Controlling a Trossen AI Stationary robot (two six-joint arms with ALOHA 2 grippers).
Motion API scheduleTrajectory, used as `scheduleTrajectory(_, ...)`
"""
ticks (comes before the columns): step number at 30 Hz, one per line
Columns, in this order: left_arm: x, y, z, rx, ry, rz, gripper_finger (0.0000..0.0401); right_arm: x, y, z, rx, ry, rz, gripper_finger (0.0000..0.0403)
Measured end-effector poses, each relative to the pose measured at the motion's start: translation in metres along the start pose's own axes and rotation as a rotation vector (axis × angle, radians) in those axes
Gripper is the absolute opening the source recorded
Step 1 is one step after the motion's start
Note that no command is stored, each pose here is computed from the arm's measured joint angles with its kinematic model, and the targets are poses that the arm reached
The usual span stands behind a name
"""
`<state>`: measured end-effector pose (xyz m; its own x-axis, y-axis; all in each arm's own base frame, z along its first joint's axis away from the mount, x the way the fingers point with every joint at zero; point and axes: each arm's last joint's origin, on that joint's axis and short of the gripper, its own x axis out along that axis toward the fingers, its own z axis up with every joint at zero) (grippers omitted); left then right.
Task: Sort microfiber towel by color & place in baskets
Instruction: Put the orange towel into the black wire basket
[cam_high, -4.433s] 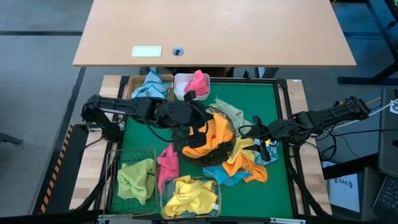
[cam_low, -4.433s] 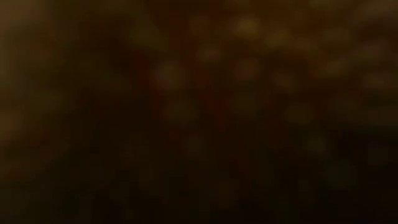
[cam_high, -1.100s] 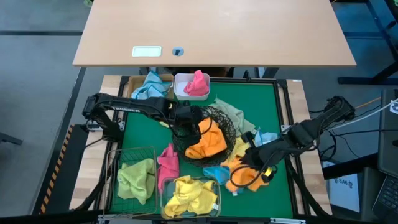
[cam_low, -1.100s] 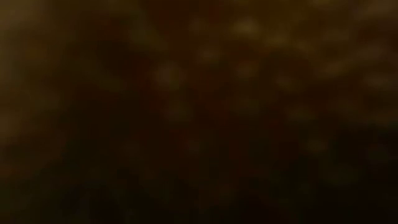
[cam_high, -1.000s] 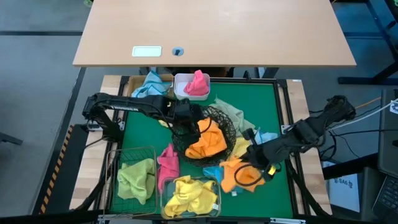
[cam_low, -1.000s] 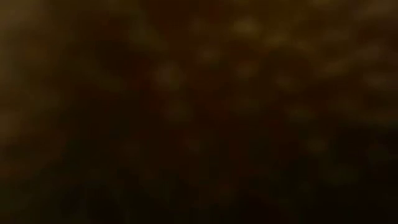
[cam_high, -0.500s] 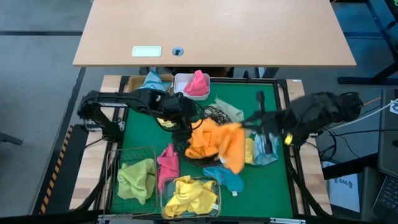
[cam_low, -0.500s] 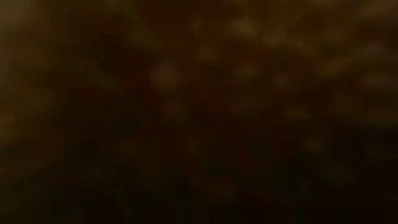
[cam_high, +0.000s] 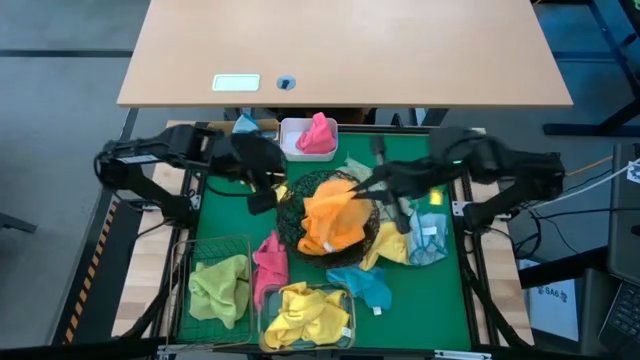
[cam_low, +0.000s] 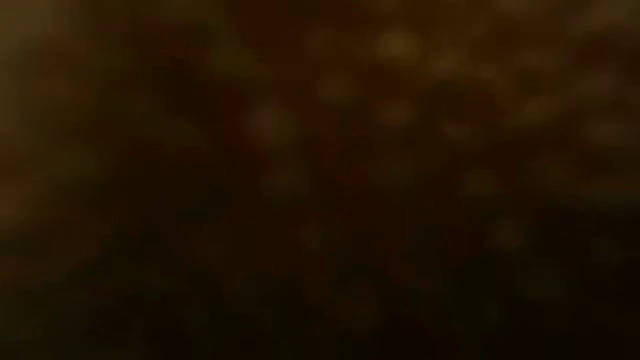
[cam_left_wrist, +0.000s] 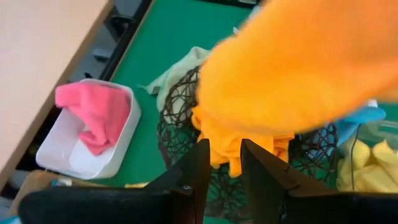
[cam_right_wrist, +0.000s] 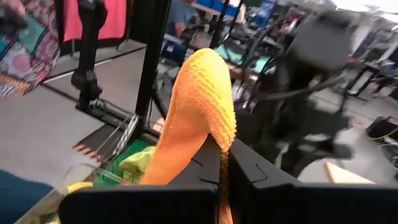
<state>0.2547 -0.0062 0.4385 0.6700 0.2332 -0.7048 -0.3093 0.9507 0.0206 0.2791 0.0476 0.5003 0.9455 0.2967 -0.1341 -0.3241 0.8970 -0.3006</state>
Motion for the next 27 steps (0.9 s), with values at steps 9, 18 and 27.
scheduleTrajectory(9, -0.025, 0.005, -0.021, -0.097, 0.103, 0.012, 0.0086, 0.066, -0.013, -0.054, 0.040, 0.190, 0.100, 0.0007)
scheduleTrajectory(18, -0.033, -0.012, -0.033, -0.041, 0.143, 0.006, 0.0085, 0.119, -0.011, -0.105, 0.091, 0.342, 0.182, 0.0007)
scheduleTrajectory(27, -0.039, -0.026, -0.038, 0.019, 0.133, -0.024, 0.0085, 0.159, 0.000, -0.165, 0.151, 0.559, 0.258, 0.0007)
